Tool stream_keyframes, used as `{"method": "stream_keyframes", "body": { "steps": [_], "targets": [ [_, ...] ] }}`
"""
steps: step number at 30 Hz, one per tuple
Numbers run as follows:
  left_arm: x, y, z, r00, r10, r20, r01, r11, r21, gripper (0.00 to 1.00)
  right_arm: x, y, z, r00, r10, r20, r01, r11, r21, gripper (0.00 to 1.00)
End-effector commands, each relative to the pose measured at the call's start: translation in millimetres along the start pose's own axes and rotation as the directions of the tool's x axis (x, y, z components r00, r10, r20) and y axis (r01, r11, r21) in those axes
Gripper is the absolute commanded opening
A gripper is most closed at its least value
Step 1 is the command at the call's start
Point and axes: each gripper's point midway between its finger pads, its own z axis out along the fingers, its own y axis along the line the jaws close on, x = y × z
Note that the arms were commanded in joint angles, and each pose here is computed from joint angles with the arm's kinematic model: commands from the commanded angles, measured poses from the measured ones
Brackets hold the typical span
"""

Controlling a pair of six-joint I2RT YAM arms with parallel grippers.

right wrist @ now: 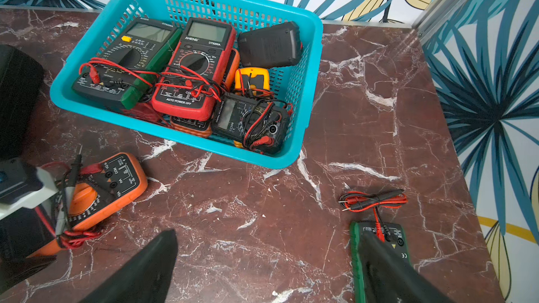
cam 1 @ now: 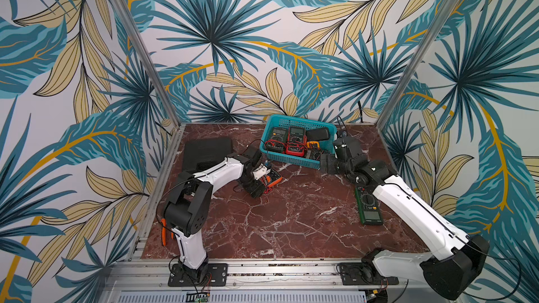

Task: Put the multimeter into the basket
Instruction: Pick up the multimeter from the center of the board, then place the multimeter in the basket.

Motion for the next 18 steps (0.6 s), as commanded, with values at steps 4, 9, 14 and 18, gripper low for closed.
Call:
{"method": "stream_keyframes", "body": {
  "steps": [4,9,14,18],
  "targets": [
    [-23,-11,-66,0.961,-0.159,0.228,0.161,0.987,0.006,0.00,2,-9,-2,1.000,0.026,0.008,-0.026,0.999,0.042,0.99],
    [-34,-20,-111,0.896,-0.223,0.384,0.226,0.973,0.039,0.00,0,-13,-5,0.999,0.038,0.023,-0.039,0.998,0.055,1.00],
    [-50,-20,-151,0.840,-0.226,0.493,0.278,0.960,-0.034,0.00,-2,-17,-8,0.998,0.053,0.038,-0.056,0.996,0.073,0.99],
    [-71,-21,-185,0.777,-0.208,0.594,0.313,0.947,-0.078,0.00,-6,-26,-16,0.994,0.085,0.073,-0.092,0.991,0.101,0.99]
  ]
}}
